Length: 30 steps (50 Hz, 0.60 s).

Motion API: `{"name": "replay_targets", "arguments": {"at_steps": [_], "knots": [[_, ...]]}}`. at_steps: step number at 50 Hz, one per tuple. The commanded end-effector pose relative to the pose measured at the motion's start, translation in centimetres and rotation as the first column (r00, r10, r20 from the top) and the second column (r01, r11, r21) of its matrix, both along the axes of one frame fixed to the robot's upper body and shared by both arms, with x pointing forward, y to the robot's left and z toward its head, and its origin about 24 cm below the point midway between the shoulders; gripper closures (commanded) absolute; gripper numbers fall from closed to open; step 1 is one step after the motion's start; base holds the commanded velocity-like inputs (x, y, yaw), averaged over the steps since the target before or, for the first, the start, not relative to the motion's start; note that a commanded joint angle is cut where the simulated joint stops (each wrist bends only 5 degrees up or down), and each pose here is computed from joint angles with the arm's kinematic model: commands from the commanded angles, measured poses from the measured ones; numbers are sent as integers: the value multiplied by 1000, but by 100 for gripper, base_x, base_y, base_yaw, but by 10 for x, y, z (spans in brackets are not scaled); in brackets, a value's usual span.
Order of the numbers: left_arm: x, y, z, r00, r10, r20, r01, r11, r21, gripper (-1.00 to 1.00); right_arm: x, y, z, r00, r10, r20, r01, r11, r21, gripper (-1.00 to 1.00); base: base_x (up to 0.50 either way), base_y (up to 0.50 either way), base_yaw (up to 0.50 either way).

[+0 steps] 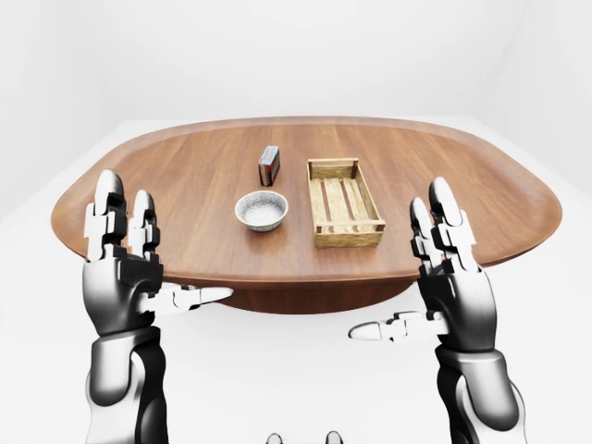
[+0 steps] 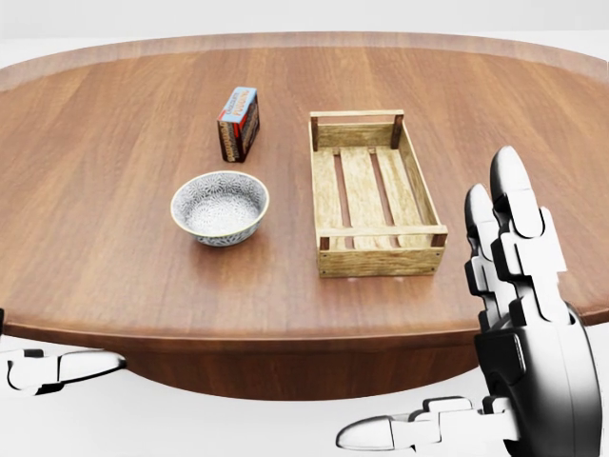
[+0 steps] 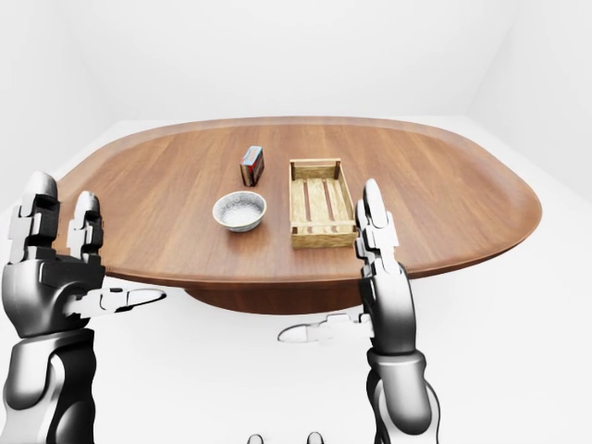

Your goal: Pick up the bowl on the left and put it in the tray.

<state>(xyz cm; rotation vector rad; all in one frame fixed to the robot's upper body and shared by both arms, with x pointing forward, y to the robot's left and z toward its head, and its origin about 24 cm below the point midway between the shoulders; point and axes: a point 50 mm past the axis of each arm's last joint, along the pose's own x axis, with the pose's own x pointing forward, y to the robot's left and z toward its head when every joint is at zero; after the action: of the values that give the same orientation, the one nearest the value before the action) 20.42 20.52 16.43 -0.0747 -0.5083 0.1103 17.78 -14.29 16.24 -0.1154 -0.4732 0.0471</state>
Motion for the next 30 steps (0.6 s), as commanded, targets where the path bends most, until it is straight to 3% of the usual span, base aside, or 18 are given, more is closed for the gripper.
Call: {"name": "replay_targets", "arguments": {"at_steps": [1, 18, 26, 30], "knots": [[1, 0, -1, 1000, 2, -7, -2, 1000, 4, -100, -2, 1, 2, 1000, 14, 6, -15, 1000, 5, -100, 0, 50, 0], [-1, -2, -3, 1000, 5, -15, -5, 1000, 14, -100, -2, 5, 2, 999, 40, 9, -41, 999, 21, -100, 0, 50, 0], [-2, -1, -1, 1000, 6, -4, -5, 1000, 11, -100, -1, 6, 4, 999, 48, 19, -49, 998, 50, -100, 0, 0, 0], [-1, -2, -2, 1000, 4, -11, -4, 1000, 12, -100, -3, 7, 5, 998, 56, 25, -57, 997, 45, -100, 36, 0, 0]]}}
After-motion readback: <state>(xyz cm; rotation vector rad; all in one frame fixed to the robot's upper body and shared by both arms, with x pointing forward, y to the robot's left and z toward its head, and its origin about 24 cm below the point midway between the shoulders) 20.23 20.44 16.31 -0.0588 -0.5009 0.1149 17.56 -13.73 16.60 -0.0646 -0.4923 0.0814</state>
